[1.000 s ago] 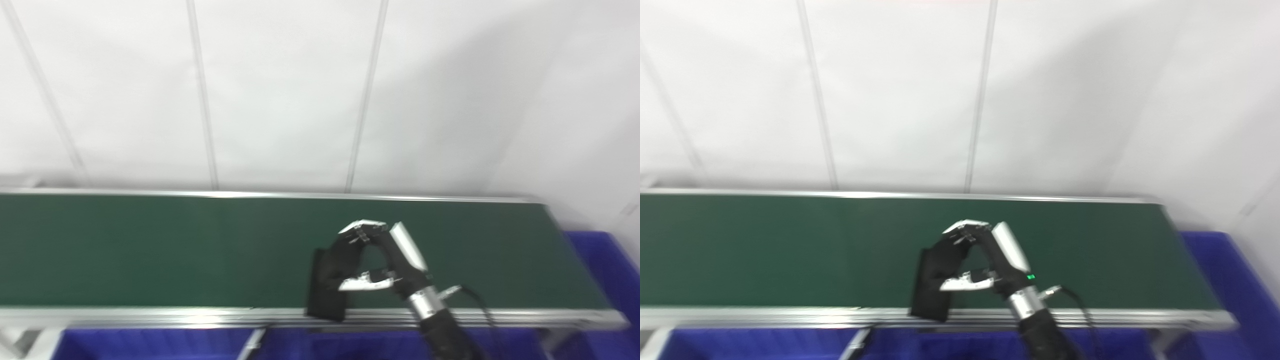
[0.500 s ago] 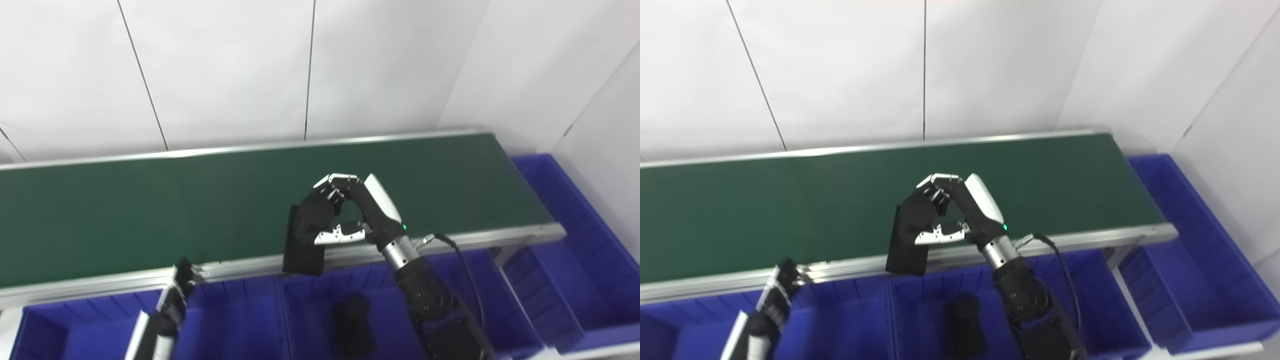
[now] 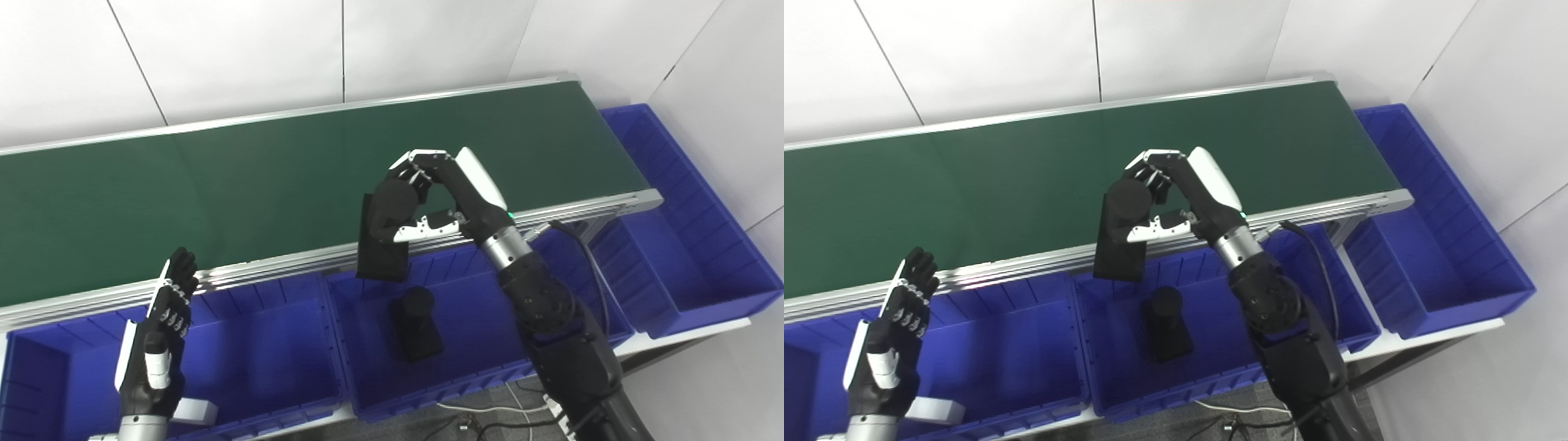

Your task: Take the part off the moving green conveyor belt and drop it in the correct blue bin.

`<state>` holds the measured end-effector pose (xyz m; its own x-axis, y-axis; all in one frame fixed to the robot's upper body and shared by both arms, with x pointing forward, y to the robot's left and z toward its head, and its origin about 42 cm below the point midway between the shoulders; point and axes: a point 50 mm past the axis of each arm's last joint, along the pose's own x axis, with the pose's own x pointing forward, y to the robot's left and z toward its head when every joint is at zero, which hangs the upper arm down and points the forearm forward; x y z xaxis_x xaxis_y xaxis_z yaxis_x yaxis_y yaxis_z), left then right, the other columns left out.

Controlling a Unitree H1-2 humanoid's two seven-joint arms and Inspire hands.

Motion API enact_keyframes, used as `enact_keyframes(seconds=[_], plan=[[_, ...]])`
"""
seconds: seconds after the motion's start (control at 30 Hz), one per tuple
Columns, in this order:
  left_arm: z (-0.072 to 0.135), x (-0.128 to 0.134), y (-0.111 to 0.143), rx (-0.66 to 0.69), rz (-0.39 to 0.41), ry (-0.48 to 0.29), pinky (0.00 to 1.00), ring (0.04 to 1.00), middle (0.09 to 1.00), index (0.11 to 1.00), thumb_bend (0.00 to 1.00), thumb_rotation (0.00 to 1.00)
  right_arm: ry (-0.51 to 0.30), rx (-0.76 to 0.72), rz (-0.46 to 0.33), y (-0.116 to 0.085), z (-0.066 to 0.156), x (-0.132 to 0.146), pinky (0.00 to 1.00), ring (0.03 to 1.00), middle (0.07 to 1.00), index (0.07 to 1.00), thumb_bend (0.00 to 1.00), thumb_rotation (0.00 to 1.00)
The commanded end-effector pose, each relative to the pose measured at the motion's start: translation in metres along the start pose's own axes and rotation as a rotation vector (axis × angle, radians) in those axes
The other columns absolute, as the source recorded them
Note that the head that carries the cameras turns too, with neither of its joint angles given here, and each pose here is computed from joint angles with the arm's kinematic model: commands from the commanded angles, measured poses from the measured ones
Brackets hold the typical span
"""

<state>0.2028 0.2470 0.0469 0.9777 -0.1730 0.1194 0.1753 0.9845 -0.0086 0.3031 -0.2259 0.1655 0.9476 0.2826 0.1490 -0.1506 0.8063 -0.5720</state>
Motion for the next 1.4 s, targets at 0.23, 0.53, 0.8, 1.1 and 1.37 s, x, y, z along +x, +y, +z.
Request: enact_keyframes(seconds=[0.23, 0.53, 0.8, 1.1, 1.37], plan=[[0.009, 0.005, 0.000, 0.001, -0.014, -0.057, 1.00, 0.985, 0.972, 0.958, 0.82, 1.00, 0.040, -0.039, -0.076, -0.033, 0.000, -0.026, 0.30, 0.364, 0.441, 0.522, 0.52, 0.00], [0.009, 0.003, -0.001, 0.017, -0.017, -0.056, 1.00, 0.981, 0.975, 0.962, 0.81, 1.00, 0.147, -0.076, -0.123, -0.067, -0.011, -0.074, 0.32, 0.380, 0.450, 0.518, 0.52, 0.00], [0.008, 0.002, 0.000, 0.028, -0.020, -0.044, 1.00, 0.981, 0.969, 0.958, 0.81, 1.00, 0.282, -0.131, -0.195, -0.085, -0.039, -0.102, 0.30, 0.365, 0.446, 0.525, 0.52, 0.00], [0.009, -0.002, -0.001, 0.032, -0.020, -0.037, 1.00, 0.981, 0.968, 0.954, 0.80, 1.00, 0.426, -0.134, -0.245, -0.085, -0.087, -0.124, 0.29, 0.351, 0.449, 0.528, 0.52, 0.00], [0.008, -0.003, -0.001, 0.039, -0.022, -0.035, 1.00, 0.974, 0.962, 0.956, 0.81, 1.00, 0.451, -0.134, -0.267, -0.077, -0.099, -0.130, 0.28, 0.345, 0.448, 0.526, 0.52, 0.00]])
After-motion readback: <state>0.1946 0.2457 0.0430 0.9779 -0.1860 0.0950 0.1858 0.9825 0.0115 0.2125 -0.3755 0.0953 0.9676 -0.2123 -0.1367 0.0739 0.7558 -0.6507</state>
